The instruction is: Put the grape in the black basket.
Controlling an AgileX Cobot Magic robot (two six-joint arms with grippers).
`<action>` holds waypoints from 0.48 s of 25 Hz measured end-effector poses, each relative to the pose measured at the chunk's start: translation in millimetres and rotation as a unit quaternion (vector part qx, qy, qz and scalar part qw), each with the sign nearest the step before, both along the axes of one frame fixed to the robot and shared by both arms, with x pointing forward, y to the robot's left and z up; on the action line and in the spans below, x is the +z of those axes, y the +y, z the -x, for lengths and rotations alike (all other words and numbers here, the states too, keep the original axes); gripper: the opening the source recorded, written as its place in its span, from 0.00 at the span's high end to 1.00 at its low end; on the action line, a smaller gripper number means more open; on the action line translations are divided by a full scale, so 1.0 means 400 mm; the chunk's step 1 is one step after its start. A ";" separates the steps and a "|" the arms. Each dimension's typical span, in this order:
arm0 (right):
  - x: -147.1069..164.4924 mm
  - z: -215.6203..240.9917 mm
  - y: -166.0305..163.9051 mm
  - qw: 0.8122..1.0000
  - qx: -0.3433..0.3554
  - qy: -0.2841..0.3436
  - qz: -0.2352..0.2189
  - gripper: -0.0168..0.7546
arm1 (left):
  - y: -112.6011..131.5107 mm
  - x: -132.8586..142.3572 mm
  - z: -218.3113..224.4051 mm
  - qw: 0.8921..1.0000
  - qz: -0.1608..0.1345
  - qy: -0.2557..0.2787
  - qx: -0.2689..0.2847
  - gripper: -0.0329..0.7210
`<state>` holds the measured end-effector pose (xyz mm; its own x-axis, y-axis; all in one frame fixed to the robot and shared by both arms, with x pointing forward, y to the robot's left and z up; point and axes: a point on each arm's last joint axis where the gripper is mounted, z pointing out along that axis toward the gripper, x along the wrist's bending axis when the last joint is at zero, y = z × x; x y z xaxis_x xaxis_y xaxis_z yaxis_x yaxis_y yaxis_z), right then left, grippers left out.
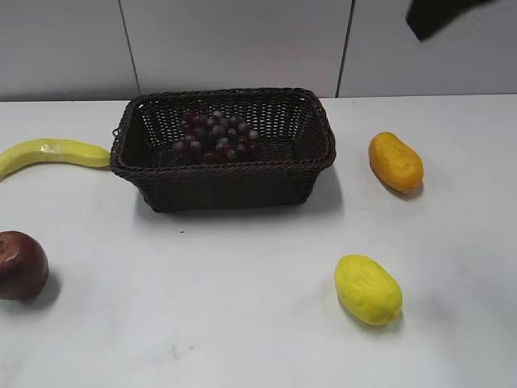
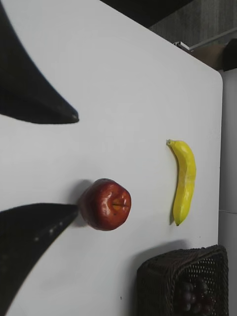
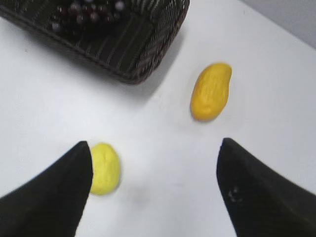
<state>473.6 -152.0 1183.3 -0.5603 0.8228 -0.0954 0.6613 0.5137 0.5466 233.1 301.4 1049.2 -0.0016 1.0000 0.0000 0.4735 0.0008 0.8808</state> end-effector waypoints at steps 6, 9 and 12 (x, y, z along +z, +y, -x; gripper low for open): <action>-0.104 0.141 -0.094 0.998 -0.027 0.048 0.017 0.21 | 0.000 0.000 0.000 1.000 0.000 0.000 0.000 0.31; -0.139 0.201 -0.136 0.997 -0.050 0.054 0.011 0.21 | 0.000 0.000 0.000 1.000 0.000 0.000 0.000 0.31; -0.153 0.253 -0.172 0.997 -0.067 0.046 -0.004 0.21 | 0.000 0.000 0.000 1.000 0.000 0.000 0.000 0.31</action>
